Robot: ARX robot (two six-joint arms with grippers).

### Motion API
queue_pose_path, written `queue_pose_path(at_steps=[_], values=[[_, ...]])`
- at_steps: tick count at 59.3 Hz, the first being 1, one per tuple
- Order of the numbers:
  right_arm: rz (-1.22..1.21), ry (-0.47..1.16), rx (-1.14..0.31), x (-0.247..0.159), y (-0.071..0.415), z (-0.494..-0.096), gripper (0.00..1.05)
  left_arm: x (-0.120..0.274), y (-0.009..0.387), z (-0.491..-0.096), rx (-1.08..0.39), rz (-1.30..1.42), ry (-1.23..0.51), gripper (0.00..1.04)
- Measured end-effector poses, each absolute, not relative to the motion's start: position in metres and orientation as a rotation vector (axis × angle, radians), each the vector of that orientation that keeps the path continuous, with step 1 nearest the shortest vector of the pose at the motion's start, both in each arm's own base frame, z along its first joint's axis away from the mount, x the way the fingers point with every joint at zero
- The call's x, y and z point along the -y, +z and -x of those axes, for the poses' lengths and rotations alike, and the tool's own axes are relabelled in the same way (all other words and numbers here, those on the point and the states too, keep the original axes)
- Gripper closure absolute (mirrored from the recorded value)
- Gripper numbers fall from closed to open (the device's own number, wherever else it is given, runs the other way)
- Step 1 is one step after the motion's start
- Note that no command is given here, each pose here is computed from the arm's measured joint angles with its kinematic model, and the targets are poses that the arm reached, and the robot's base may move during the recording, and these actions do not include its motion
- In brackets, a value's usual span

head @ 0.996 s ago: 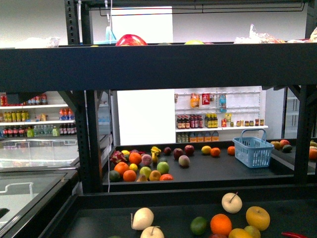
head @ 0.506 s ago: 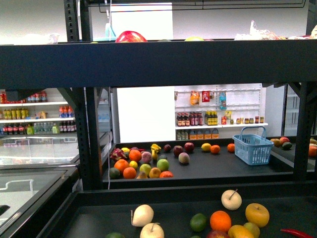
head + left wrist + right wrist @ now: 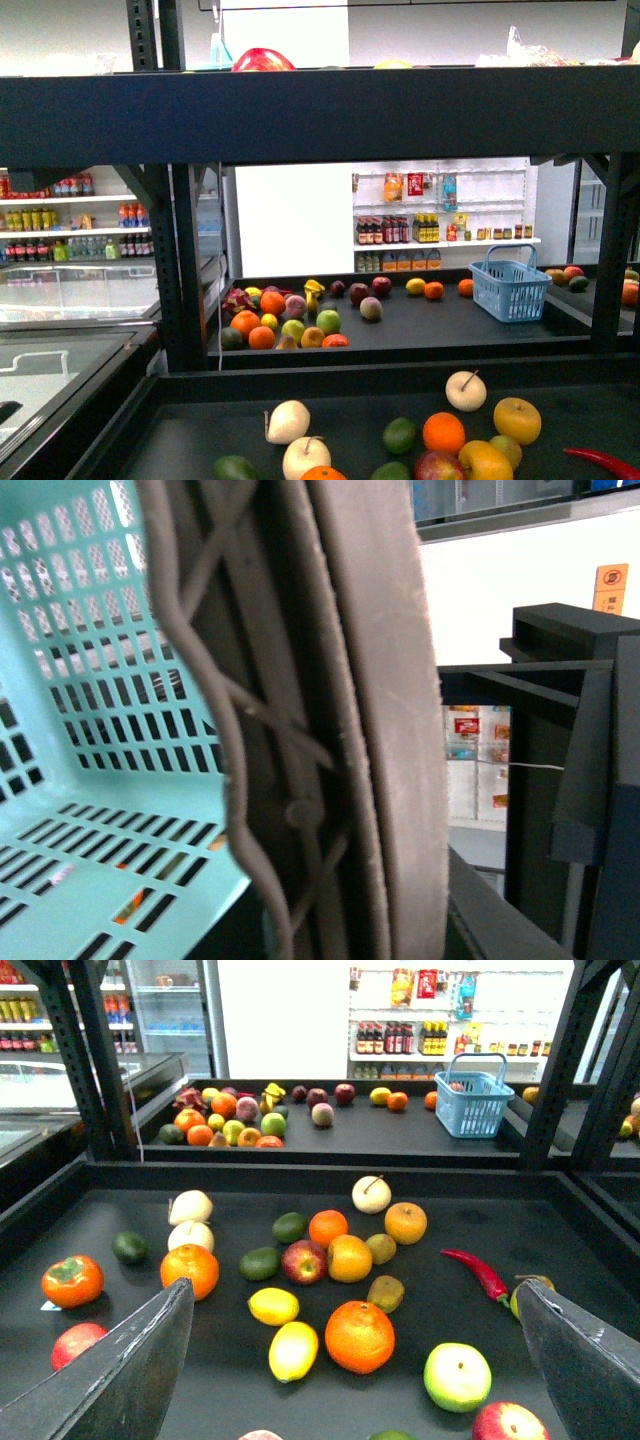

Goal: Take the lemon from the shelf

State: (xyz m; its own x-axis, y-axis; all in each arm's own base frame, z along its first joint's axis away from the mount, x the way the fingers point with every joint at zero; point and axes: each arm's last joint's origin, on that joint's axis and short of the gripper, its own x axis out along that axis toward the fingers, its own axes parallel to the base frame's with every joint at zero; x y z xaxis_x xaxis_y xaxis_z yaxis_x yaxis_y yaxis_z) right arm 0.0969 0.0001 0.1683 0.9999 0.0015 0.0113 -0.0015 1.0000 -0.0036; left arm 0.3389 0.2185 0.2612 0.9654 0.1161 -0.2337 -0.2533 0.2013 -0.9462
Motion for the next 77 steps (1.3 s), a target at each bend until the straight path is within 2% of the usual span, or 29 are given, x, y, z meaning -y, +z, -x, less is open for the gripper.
queue_pose_path(at_steps=[4,15,23,28,33,41,56,77], values=[[0.004,0.002,0.011,0.0,0.168,-0.097,0.07,-0.215,0.266,-0.334,-0.135,1.335,0.273,0.89],[0.004,0.001,0.011,0.0,0.168,-0.097,0.07,-0.202,0.285,-0.323,-0.135,1.183,0.257,0.91],[0.004,0.002,0.011,0.0,0.168,-0.097,0.07,-0.176,0.302,-0.325,-0.145,1.065,0.17,0.94],[0.004,0.002,0.011,0.0,0.168,-0.097,0.07,-0.149,0.309,-0.33,-0.177,1.012,0.072,0.96],[0.004,0.001,0.011,0.0,0.168,-0.097,0.07,-0.1,0.318,-0.335,-0.24,0.961,-0.1,0.97],[0.004,0.001,0.011,0.0,0.168,-0.097,0.07,-0.054,0.324,-0.334,-0.303,0.922,-0.276,0.97],[0.004,0.001,0.011,0.0,0.168,-0.097,0.07,0.029,0.314,-0.331,-0.429,0.916,-0.604,0.97],[0.004,0.001,0.011,0.0,0.168,-0.097,0.07,0.097,0.29,-0.332,-0.516,0.924,-0.778,0.97]])
